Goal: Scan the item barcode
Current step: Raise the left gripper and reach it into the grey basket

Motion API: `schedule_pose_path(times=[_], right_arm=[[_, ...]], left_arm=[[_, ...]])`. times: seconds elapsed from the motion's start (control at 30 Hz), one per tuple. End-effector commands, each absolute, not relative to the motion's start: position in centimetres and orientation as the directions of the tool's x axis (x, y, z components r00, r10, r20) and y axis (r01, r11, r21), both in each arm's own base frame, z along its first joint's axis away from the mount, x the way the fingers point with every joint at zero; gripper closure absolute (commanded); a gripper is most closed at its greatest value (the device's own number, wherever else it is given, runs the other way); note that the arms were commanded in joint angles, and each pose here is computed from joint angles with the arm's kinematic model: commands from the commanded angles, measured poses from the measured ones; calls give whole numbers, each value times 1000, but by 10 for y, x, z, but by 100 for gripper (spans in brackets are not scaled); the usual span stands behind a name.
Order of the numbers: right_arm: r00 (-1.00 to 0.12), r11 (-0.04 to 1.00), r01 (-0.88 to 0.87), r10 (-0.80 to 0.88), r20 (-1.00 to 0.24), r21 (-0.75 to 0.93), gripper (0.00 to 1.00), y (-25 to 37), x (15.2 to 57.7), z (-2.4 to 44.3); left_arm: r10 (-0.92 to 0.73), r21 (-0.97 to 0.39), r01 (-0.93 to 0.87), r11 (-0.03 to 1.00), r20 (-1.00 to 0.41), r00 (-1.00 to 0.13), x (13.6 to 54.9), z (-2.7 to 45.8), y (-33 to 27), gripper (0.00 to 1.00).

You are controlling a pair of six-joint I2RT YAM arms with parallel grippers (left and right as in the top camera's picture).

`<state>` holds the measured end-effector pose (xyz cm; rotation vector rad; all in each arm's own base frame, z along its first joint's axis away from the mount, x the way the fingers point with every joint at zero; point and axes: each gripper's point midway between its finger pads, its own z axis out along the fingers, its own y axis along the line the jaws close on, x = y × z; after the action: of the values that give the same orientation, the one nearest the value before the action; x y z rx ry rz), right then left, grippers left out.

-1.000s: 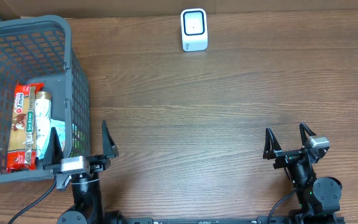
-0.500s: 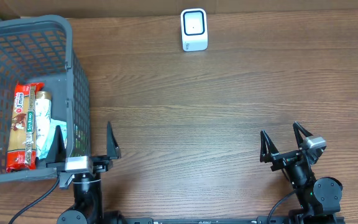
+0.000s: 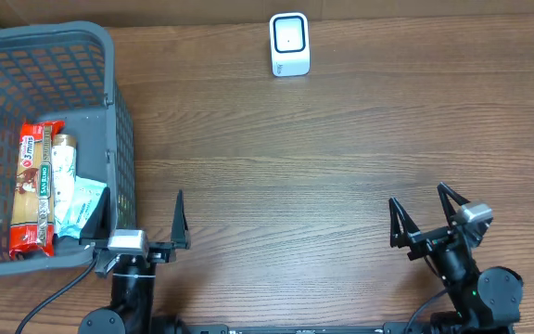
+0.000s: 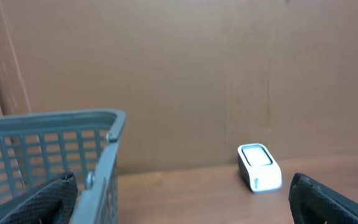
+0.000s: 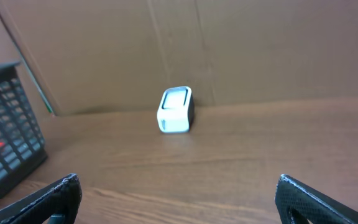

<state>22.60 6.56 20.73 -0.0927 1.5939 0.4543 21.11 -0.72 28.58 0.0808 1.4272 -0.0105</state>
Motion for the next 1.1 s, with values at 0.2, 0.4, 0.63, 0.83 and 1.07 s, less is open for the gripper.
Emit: schedule_pose_path(times=[0.2,0.4,0.63,0.83,1.07], right_arm=[[-62,901,-383,194,-979,203,0,73,214,267],[-105,909,-375,154,-982,183,0,74,219,293],[-146,906,-377,146,-978,191,0,76,225,314],[-237,894,-407,93,-967,185,0,84,233,321],[-410,863,-446,39,-911,238,0,99,245,321]], left_arm=[[-190,-226,148,963,-955,-227,230,232,-28,0],[-195,-259,167,951,-925,-325,249,259,-34,0],[-142,-277,329,903,-914,-380,270,297,-60,0],[-153,-350,282,893,-827,-542,281,304,-61,0],[-173,-389,130,912,-652,-738,272,324,-52,0]])
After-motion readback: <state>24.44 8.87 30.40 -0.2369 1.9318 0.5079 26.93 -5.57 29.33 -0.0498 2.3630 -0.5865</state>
